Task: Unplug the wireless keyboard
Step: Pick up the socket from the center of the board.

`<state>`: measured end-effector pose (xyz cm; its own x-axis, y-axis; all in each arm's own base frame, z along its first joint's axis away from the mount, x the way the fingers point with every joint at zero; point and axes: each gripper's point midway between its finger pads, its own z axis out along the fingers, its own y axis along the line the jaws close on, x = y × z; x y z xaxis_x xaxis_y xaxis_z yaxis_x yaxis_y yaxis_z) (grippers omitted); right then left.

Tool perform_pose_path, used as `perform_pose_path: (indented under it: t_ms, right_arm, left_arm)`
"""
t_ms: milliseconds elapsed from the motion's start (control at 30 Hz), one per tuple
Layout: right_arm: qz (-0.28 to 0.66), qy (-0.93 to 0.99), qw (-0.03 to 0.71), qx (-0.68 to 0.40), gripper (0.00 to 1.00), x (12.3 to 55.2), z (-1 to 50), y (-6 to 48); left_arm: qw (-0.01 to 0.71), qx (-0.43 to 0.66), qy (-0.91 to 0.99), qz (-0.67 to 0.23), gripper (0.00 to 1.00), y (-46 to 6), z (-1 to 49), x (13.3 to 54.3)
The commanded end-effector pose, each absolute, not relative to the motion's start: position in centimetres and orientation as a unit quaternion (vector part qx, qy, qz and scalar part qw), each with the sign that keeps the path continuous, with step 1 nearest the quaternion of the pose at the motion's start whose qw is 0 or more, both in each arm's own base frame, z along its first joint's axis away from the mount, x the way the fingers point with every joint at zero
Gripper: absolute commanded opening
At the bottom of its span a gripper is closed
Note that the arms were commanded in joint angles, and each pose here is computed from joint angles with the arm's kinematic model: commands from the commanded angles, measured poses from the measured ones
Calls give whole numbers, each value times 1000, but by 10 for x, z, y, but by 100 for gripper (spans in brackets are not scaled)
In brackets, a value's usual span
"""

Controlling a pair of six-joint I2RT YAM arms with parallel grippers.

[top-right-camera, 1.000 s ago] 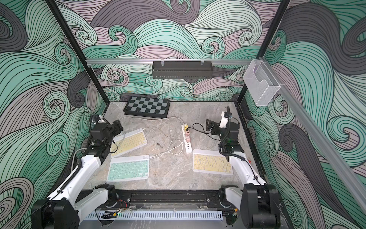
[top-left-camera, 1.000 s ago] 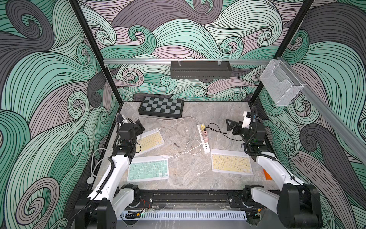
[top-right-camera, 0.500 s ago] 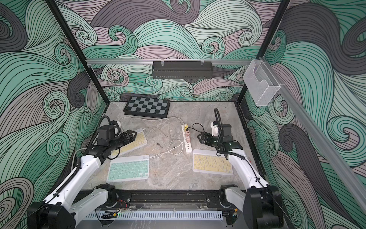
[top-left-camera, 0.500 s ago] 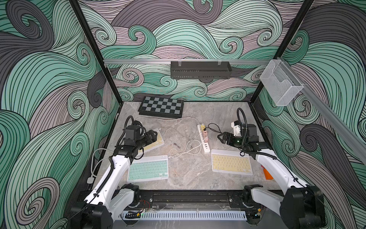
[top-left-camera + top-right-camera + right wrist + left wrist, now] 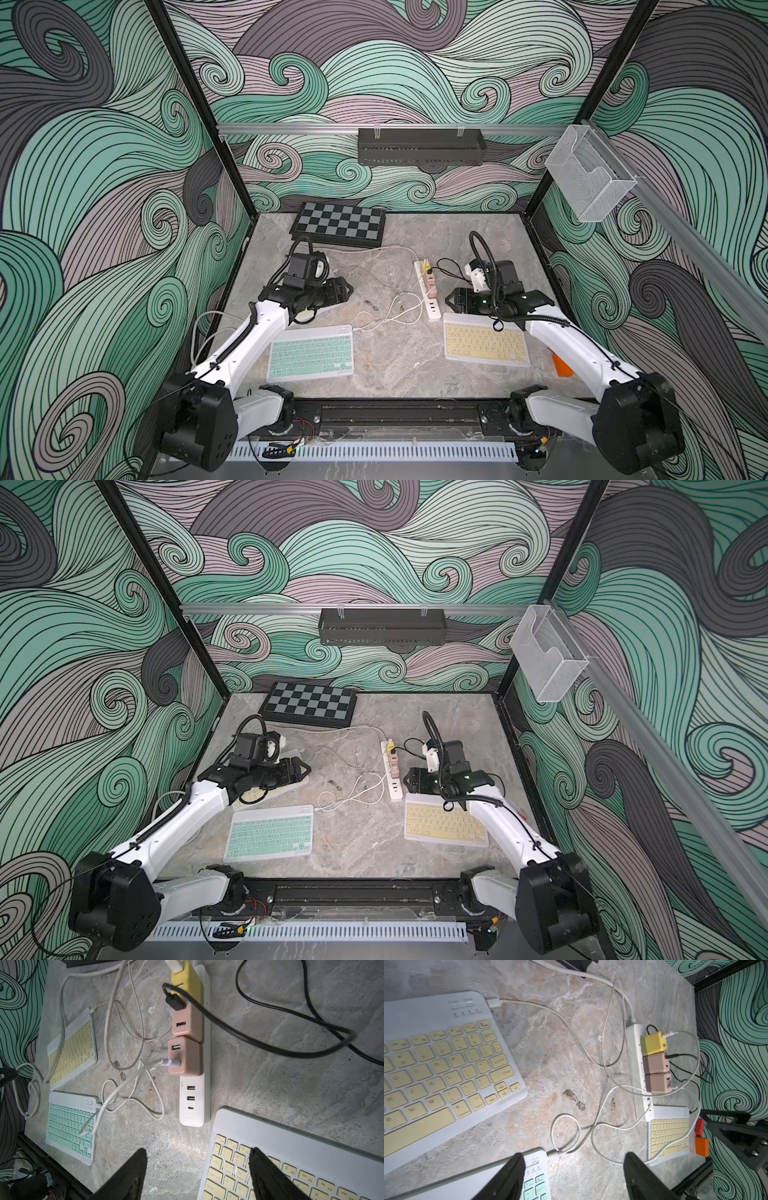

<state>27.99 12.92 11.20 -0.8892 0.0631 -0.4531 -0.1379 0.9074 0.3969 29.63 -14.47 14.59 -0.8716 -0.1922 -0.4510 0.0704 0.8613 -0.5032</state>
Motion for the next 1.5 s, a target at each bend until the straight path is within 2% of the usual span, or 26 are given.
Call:
perform_pose_path:
  t_ms: [0, 300, 567, 733, 933, 1167, 1467]
  right_arm:
    - [196, 943, 264, -47, 78, 291, 106, 134]
    - [191, 939, 277, -69, 75, 314, 91, 156]
    - [196, 936, 287, -56, 73, 315, 107, 155]
    - [173, 942, 276, -82, 69, 318, 98, 157]
    - [158, 929, 317, -110, 71, 328, 95, 171]
    - [133, 921, 355, -87, 68, 351, 87, 172]
    - [118, 926, 344, -96, 62, 358, 68, 185]
  left_arm:
    - [252, 0, 927, -278, 76, -162, 156, 297]
    - [245, 7, 927, -284, 75, -169, 153, 299]
    - [243, 4, 926, -290, 75, -174, 151, 305]
    - [240, 0, 926, -292, 74, -177, 148, 309]
    - [241, -1, 925, -294, 74, -178, 151, 309]
    - [241, -1, 924, -296, 74, -178, 155, 308]
    - [237, -3, 925, -296, 74, -178, 153, 308]
